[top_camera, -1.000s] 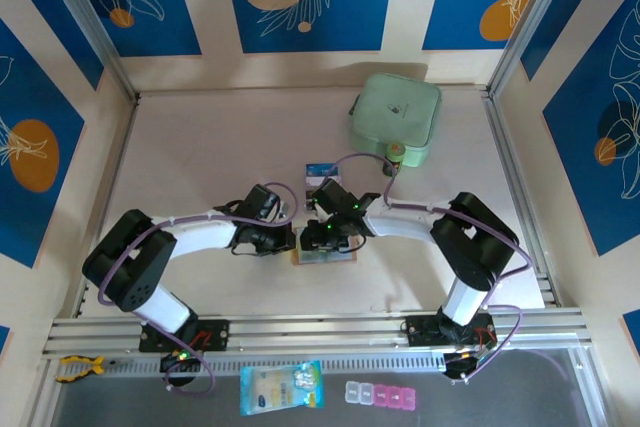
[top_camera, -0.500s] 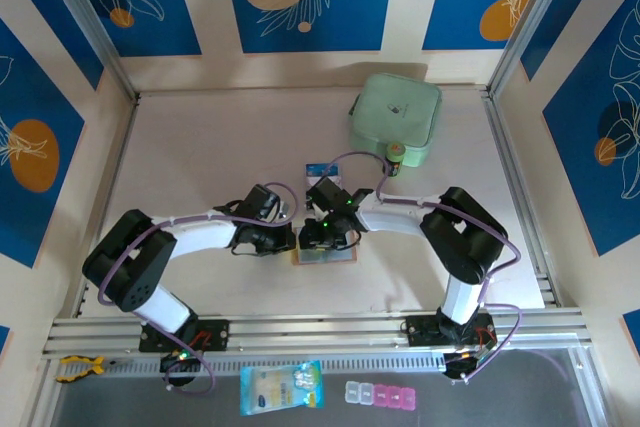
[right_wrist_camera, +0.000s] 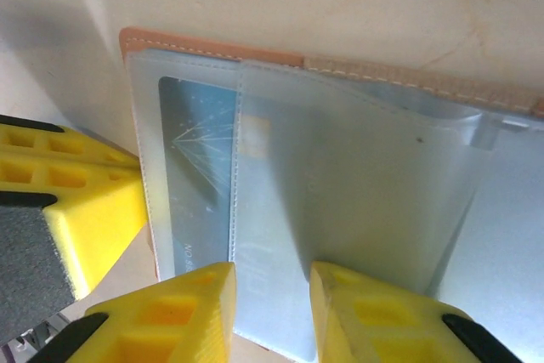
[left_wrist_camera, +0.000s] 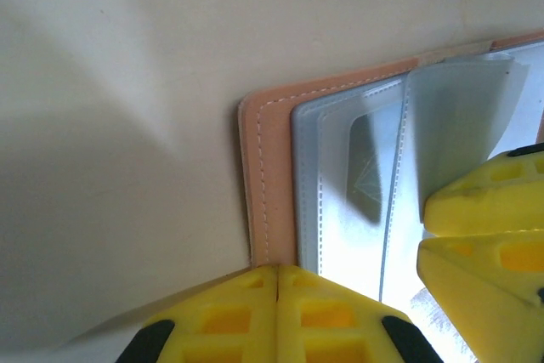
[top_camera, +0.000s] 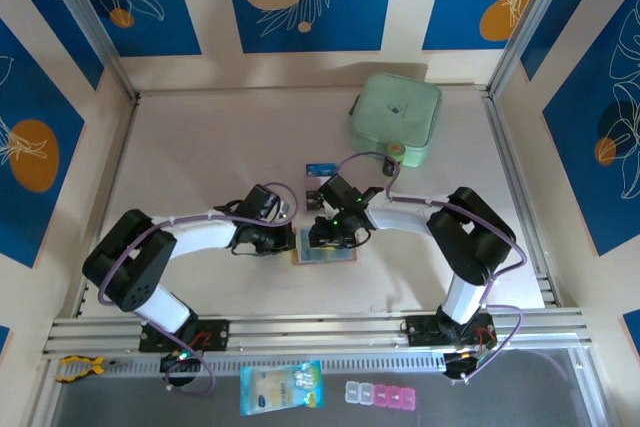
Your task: Take the credit cards out of the card holder
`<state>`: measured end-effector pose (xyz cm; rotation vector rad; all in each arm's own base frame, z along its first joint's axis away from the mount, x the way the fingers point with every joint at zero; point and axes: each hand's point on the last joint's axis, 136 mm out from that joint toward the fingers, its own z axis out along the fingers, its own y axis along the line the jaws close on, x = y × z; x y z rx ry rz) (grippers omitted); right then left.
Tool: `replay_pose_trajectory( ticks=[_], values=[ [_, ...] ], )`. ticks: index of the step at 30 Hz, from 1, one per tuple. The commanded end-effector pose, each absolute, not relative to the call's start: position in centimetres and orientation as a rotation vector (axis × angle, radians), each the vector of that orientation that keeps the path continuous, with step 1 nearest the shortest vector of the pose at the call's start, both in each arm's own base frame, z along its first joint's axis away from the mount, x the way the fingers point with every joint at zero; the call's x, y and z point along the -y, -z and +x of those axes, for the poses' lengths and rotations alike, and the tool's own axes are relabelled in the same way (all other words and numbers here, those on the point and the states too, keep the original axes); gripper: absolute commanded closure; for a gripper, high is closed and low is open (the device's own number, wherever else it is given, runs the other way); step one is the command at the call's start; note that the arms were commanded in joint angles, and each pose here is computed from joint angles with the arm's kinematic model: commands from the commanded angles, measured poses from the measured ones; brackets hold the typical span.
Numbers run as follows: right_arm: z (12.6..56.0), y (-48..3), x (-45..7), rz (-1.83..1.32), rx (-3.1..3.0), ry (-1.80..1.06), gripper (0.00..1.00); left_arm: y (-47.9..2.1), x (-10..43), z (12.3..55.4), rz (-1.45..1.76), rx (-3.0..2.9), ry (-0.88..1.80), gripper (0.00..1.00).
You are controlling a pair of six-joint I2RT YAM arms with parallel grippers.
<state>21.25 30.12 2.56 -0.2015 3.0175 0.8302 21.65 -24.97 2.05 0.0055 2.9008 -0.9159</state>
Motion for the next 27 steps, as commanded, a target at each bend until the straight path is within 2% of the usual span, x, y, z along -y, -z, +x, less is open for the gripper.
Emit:
replay_pose_trajectory(
  ticks=[1,9,17,27],
  values=[
    [20.4,-2.9,-29.9,-0.225,-3.017,-0.942,0.70,-1.8,24.4,21.6,0.021,-2.929,0.838,1.00],
    [20.1,-3.2,-29.6,-0.213,-2.967,-1.131,0.74,-4.8,25.4,22.5,0.019,-2.850,0.909,0.99],
    [20.1,-3.1,-29.0,-0.173,-2.927,-1.243,0.75,-6.2,27.8,22.6,0.022,-2.808,1.026,0.86],
    [20.2,-2.8,-28.3,-0.113,-2.875,-1.379,0.77,-5.5,29.9,22.7,0.028,-2.834,1.071,0.77]
  ],
)
